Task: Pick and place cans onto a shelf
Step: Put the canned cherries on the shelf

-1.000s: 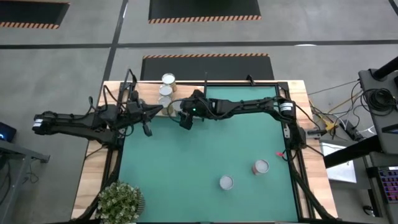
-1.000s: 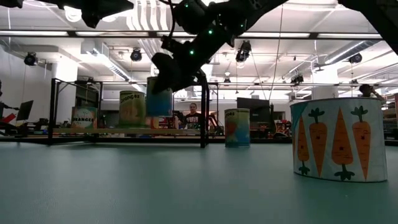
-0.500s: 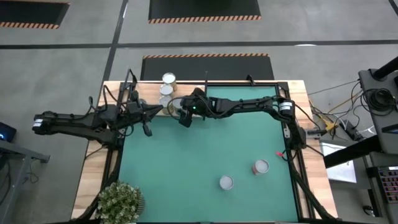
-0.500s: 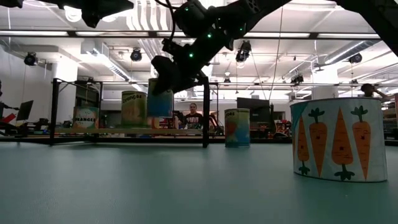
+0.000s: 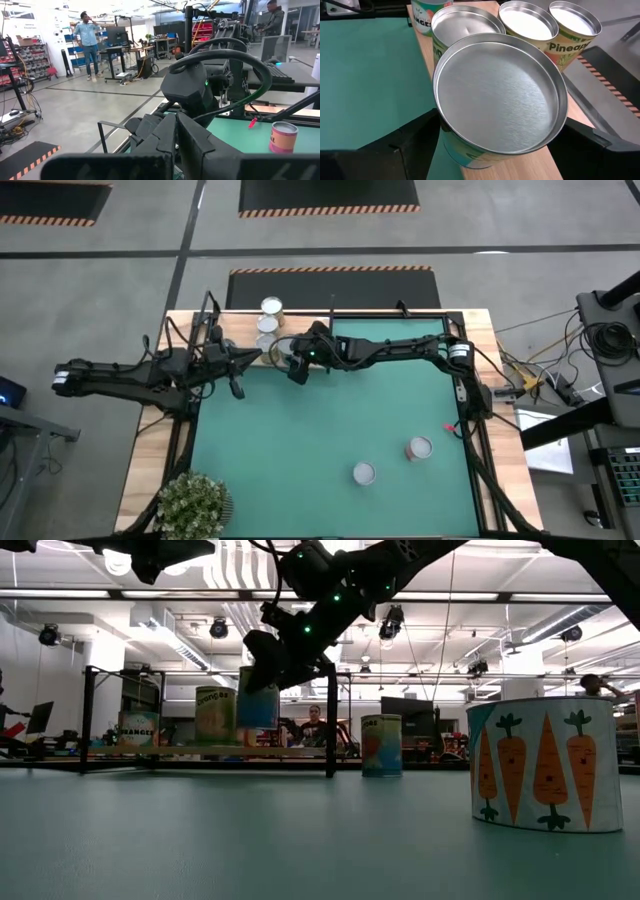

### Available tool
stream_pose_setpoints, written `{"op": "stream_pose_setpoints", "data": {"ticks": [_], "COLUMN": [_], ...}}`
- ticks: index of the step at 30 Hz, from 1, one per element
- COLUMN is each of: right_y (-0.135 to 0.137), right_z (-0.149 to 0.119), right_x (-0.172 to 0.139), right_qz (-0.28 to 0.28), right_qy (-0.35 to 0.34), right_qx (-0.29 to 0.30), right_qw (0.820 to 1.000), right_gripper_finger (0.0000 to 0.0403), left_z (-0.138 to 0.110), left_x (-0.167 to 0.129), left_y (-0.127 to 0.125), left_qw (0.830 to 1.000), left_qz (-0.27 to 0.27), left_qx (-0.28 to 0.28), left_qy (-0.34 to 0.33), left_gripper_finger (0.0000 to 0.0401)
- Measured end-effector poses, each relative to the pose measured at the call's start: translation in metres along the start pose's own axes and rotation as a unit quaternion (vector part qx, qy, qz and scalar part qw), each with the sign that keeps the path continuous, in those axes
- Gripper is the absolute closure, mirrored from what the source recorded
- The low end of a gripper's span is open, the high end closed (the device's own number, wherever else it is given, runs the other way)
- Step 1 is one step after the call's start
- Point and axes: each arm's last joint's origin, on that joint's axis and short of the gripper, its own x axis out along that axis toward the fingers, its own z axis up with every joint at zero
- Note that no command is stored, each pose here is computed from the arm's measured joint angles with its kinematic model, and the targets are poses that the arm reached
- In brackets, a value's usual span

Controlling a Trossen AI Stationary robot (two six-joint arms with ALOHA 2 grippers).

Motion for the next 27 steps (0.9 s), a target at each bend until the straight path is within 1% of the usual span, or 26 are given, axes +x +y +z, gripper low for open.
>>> {"op": "stream_pose_setpoints", "data": {"ticks": [3, 6, 12, 16, 19, 21, 24, 27], "right_y": [0.0, 0.0, -0.001, -0.002, -0.004, -0.005, -0.008, -0.01], "right_z": [0.0, 0.0, 0.0, 0.004, 0.014, 0.026, 0.036, 0.04], "right_x": [0.0, 0.0, 0.0, -0.007, -0.018, -0.028, -0.04, -0.046], "right_qz": [-0.001, -0.001, -0.013, -0.011, -0.014, -0.01, -0.009, -0.008], "right_qy": [0.0, 0.0, 0.001, 0.001, 0.009, 0.016, 0.047, 0.071], "right_qx": [0.003, 0.006, 0.002, -0.002, -0.005, -0.013, -0.039, -0.046], "right_qw": [1.0, 1.0, 1.0, 1.0, 1.0, 1.0, 0.998, 0.996], "right_gripper_finger": [0.0068, 0.0059, 0.0067, 0.0074, 0.0075, 0.0075, 0.0076, 0.0076], "left_z": [0.0, 0.0, 0.0, 0.0, 0.0, 0.0, 0.0, 0.0], "left_x": [0.0, 0.0, 0.0, 0.0, 0.0, 0.0, 0.0, 0.0], "left_y": [0.0, 0.0, 0.0, 0.0, 0.0, 0.0, 0.0, 0.0], "left_qw": [1.0, 1.0, 1.0, 1.0, 1.0, 1.0, 1.0, 1.0], "left_qz": [0.0, 0.0, 0.0, 0.0, 0.0, 0.0, 0.0, 0.0], "left_qx": [0.0, 0.0, 0.0, 0.001, 0.001, 0.001, 0.001, 0.001], "left_qy": [0.0, 0.0, 0.001, 0.001, 0.002, 0.002, 0.001, 0.001], "left_gripper_finger": [0.0401, 0.0401, 0.0401, 0.0401, 0.0401, 0.0401, 0.0401, 0.0401]}}
